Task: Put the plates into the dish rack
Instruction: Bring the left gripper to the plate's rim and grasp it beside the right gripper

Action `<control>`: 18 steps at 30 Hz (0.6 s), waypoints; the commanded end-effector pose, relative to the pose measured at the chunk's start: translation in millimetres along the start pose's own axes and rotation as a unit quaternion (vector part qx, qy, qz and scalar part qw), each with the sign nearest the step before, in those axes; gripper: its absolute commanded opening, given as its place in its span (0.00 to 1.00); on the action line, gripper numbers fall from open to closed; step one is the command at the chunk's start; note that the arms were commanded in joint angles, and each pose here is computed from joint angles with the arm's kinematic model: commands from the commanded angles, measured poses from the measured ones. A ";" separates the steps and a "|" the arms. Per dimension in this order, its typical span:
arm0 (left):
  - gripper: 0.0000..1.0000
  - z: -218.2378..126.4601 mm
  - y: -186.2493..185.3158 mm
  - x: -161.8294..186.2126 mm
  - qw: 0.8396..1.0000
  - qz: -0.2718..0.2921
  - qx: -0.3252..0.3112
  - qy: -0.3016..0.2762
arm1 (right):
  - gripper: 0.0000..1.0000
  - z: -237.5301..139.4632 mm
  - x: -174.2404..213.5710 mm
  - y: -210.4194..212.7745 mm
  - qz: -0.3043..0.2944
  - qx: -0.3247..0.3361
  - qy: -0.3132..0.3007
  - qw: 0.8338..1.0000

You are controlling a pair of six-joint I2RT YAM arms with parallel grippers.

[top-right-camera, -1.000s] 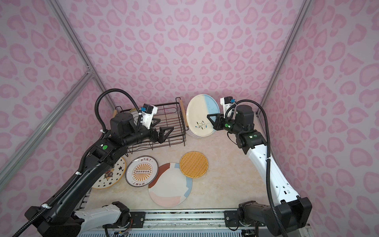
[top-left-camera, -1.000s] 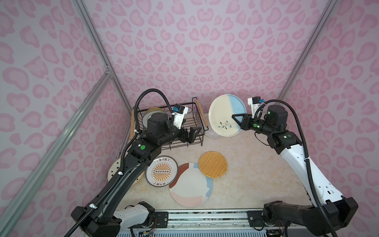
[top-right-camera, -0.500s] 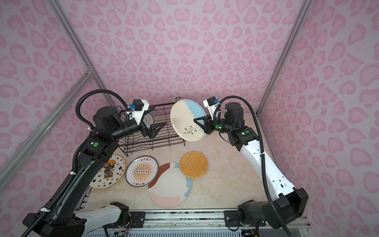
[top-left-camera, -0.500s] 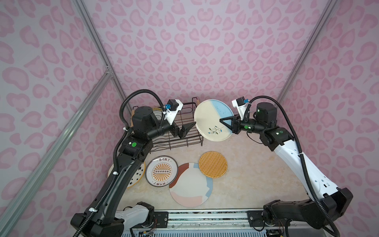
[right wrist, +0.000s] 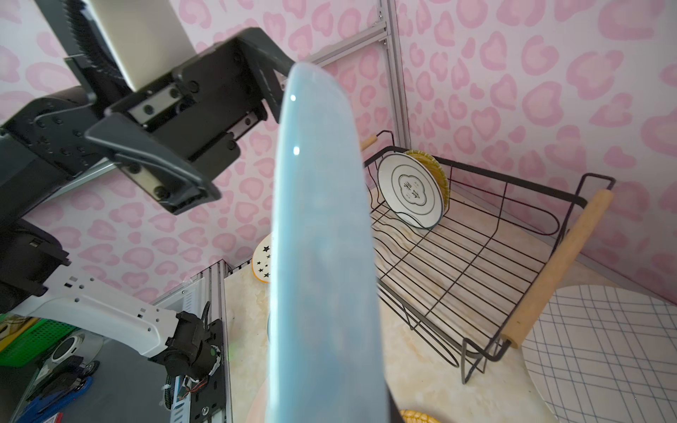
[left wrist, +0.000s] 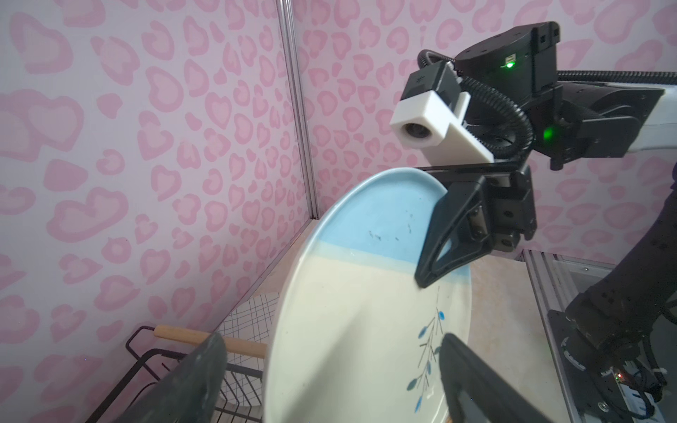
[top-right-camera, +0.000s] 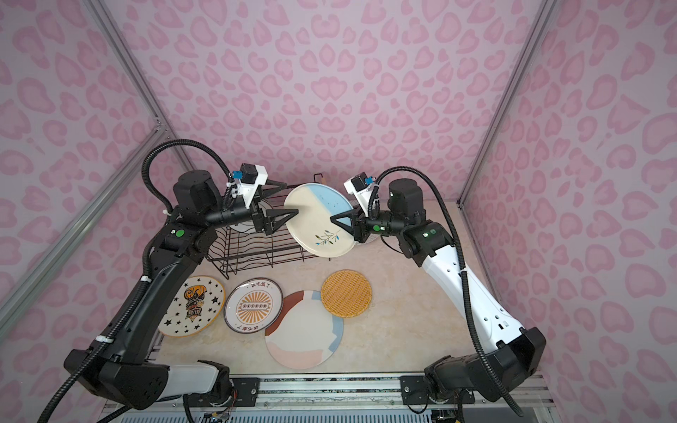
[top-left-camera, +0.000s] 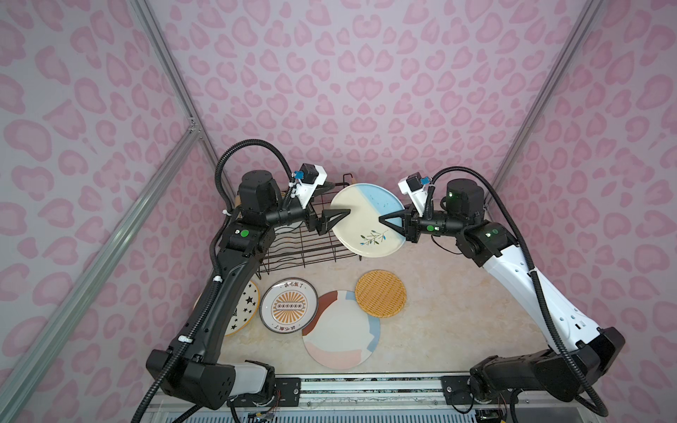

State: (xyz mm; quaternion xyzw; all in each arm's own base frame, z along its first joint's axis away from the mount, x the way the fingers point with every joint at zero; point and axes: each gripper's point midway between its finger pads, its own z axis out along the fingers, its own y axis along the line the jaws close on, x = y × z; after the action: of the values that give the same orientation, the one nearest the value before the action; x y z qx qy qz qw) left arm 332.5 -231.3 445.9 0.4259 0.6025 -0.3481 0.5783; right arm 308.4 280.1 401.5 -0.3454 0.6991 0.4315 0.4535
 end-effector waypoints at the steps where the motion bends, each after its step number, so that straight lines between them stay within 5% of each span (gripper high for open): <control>1: 0.90 5.0 2.2 -16.5 0.999 -0.011 0.017 -0.029 | 0.00 -1.4 -15.4 11.3 -0.035 -0.022 -0.028 0.999; 11: 0.80 -0.3 -21.5 -13.0 0.993 -0.026 0.113 -0.030 | 0.00 -3.4 -14.6 29.3 -0.044 -0.054 -0.023 0.997; 18: 0.64 -2.7 -21.9 -14.1 0.986 -0.058 0.150 -0.029 | 0.00 -4.1 -12.1 30.9 -0.050 -0.056 -0.015 0.997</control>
State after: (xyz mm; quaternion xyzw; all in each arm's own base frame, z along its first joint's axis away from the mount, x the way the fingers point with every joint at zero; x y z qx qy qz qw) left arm 321.7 -237.1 449.5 0.4462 0.5721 -0.4559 0.5155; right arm 288.7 287.1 405.7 -0.3782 0.6807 0.4455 0.4418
